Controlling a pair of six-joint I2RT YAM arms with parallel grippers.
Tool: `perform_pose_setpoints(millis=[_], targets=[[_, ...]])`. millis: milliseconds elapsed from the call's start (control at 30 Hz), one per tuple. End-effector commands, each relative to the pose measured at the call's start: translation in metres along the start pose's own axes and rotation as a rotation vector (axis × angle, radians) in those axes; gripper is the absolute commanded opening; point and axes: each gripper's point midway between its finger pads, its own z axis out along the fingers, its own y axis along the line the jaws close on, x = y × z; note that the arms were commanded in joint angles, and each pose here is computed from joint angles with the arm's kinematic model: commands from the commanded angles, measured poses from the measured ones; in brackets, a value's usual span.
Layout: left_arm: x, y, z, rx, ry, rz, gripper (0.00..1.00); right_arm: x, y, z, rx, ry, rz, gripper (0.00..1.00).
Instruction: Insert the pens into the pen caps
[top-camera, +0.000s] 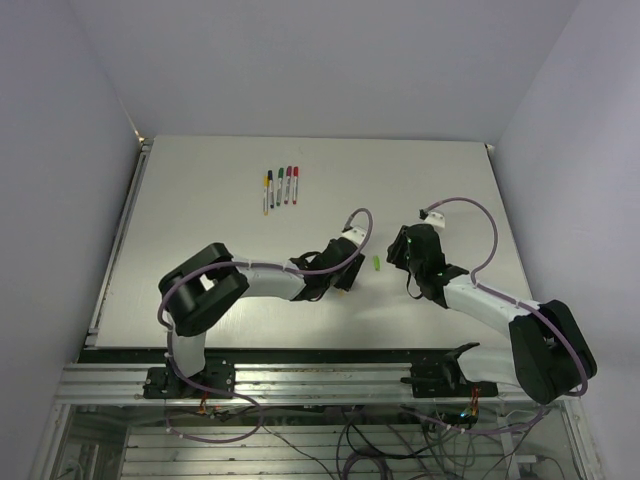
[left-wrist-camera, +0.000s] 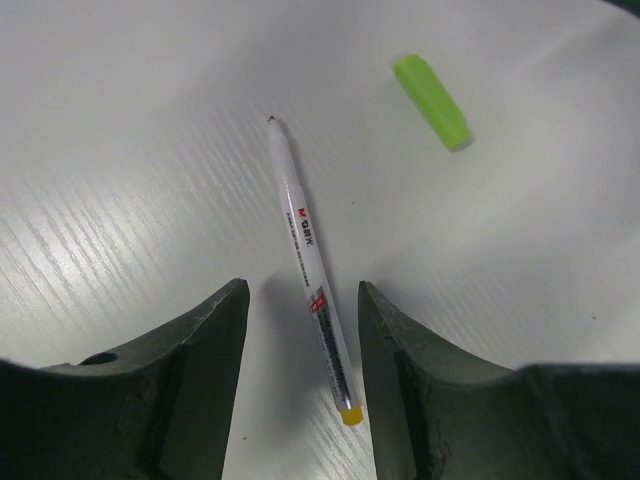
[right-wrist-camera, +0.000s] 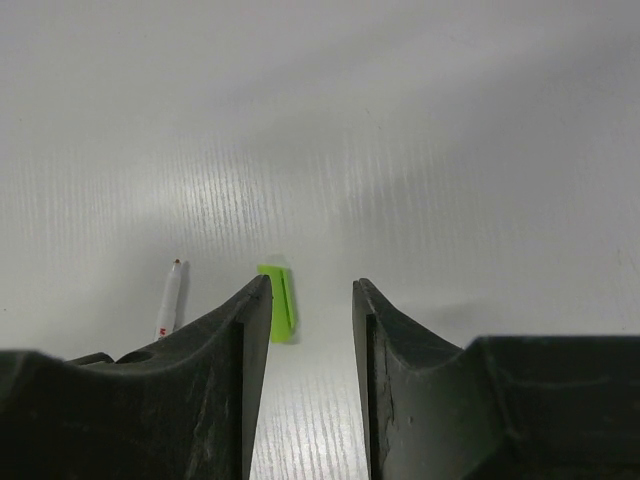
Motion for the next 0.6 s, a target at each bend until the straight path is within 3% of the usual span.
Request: perform_pose_setpoints(millis=[0, 567], targets=[[-0.005, 0.002, 0.006, -0.041, -0.001, 0.019, 0.57, 0.000, -0.001, 0.001, -0.008, -0.012, 0.010, 0.37], [0.014, 0.007, -0.001, -0.061, 0.164, 0.104, 0.49, 0.001, 0.001, -0.001, -0.023, -0.004, 0.032, 0.35]])
